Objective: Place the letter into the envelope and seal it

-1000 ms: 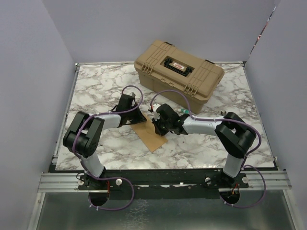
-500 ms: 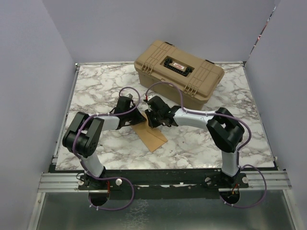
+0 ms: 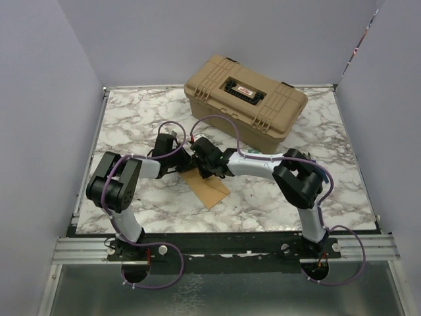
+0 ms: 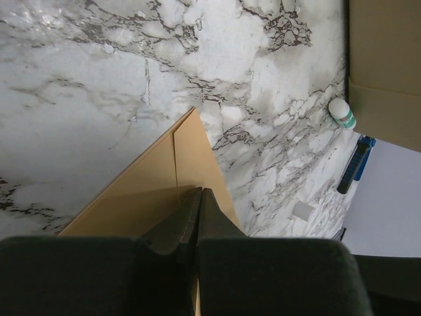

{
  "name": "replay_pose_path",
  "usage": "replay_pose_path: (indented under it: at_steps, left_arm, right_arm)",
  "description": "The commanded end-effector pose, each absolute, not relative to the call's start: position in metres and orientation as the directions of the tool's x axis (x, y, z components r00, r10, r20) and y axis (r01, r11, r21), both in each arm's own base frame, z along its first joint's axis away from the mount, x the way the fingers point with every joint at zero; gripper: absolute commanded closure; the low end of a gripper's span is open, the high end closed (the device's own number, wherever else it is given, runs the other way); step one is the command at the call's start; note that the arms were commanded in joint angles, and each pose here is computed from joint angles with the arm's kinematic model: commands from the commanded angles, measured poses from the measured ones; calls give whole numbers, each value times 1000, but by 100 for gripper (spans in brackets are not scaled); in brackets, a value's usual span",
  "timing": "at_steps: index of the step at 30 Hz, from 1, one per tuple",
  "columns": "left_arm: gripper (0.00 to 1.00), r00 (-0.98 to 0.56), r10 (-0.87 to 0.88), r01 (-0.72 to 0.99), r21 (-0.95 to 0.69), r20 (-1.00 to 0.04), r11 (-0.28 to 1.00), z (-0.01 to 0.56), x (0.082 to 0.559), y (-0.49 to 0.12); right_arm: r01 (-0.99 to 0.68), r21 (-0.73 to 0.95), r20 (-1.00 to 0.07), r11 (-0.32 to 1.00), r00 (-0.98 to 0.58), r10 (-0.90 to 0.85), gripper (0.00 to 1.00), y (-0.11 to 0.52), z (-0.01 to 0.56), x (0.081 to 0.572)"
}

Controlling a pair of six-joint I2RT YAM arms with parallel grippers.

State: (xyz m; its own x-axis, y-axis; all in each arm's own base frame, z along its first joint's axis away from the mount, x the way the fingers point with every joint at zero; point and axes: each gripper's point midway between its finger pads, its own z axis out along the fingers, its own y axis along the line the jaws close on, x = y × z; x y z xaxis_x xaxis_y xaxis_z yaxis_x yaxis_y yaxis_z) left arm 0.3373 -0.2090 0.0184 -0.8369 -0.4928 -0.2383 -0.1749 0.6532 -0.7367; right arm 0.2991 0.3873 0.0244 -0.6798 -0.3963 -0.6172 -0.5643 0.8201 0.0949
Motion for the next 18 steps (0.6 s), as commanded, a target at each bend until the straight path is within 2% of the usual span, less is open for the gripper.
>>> replay_pose_path:
  at_steps: [1, 5, 10, 18]
  left_arm:
    - [100, -870, -489, -364, -575, -72, 733, -47, 279, -181]
    - [100, -868, -492, -367, -578, -69, 729, -47, 280, -181]
    - [100, -867, -493, -368, -579, -69, 728, -48, 281, -181]
    - [100, -867, -493, -371, -570, -69, 733, -50, 278, -178]
  right_arm:
    - [-508, 6, -556, 861, -718, -420, 76, 373, -3, 297]
    - [-520, 7, -534, 854, -724, -437, 79, 371, -10, 292]
    - [-587, 18, -462, 810, -723, -514, 83, 368, -31, 258]
    - [-578, 40, -378, 815, -764, -523, 84, 341, -47, 217]
